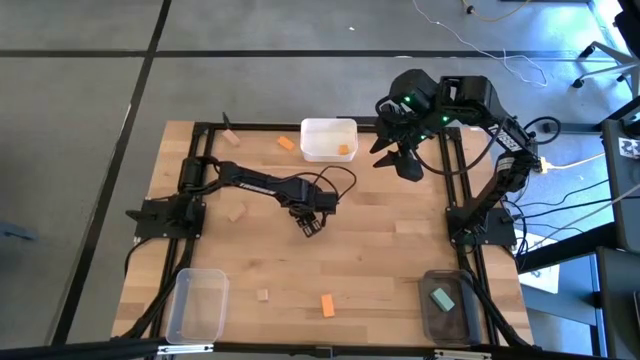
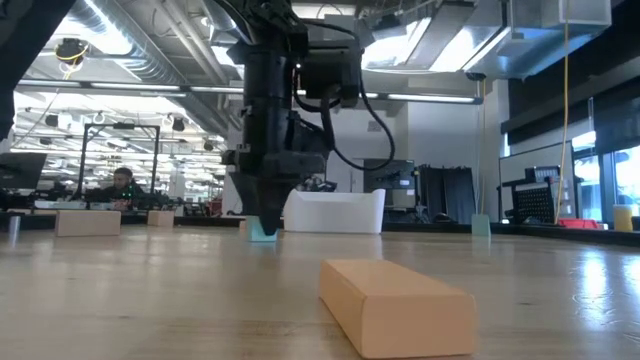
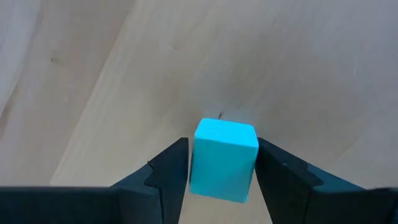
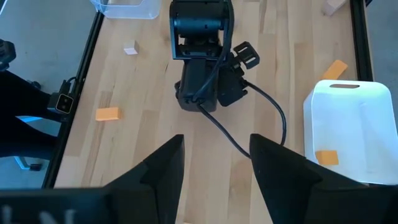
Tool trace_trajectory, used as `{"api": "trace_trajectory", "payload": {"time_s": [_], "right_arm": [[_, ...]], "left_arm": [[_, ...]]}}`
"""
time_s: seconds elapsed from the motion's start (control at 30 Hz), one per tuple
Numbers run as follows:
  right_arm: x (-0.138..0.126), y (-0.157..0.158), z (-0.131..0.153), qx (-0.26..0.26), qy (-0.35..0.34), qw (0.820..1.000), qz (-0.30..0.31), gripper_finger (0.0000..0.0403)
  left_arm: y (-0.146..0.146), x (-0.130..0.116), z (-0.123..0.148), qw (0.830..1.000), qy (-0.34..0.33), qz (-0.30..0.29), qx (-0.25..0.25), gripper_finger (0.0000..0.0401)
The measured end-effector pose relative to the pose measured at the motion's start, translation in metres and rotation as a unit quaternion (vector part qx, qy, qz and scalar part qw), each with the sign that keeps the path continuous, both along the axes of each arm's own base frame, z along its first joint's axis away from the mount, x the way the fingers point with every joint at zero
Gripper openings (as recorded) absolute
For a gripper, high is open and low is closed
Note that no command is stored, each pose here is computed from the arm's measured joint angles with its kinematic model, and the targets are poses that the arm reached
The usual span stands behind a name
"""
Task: Sort & place blocks by color
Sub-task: Put the bottom light blue block into the black bin
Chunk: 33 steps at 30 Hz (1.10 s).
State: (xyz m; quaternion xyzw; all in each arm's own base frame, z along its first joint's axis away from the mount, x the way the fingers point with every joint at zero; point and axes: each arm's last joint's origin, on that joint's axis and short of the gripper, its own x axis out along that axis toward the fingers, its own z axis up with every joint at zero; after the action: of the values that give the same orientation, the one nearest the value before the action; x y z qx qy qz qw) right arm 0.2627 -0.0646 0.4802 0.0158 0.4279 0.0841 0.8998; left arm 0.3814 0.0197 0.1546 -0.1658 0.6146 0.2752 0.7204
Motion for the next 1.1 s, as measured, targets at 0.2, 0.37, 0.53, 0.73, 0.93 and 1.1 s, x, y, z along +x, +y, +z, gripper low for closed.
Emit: {"api": "trace_trajectory", "payload": {"time_s": [0.2,0.37,0.53,0.73,0.93,1.1], "right_arm": [[0.0,0.0,0.0,0.0,0.0,1.0,0.0,0.0183],[0.0,0.0,0.0,0.0,0.0,1.0,0.0,0.0183],[0.0,0.0,0.0,0.0,0.0,1.0,0.0,0.0183],[0.0,0.0,0.0,0.0,0.0,1.0,0.0,0.0183],[0.0,0.0,0.0,-0.019,-0.005,1.0,0.023,0.0183],[0.002,0.001,-0.001,-0.042,-0.009,0.998,0.055,0.0183]], "left_arm": [[0.002,-0.001,-0.006,1.0,0.019,-0.014,-0.014,0.0135],[0.001,0.0,-0.006,0.999,0.02,-0.024,-0.016,0.0125],[0.001,-0.001,-0.004,0.999,0.018,-0.045,-0.023,0.0125],[0.009,-0.008,0.029,0.996,-0.023,-0.072,-0.048,0.0125],[0.033,-0.03,0.091,0.988,-0.117,-0.08,-0.054,0.0125],[0.056,-0.062,0.149,0.966,-0.232,-0.086,-0.072,0.0125]]}}
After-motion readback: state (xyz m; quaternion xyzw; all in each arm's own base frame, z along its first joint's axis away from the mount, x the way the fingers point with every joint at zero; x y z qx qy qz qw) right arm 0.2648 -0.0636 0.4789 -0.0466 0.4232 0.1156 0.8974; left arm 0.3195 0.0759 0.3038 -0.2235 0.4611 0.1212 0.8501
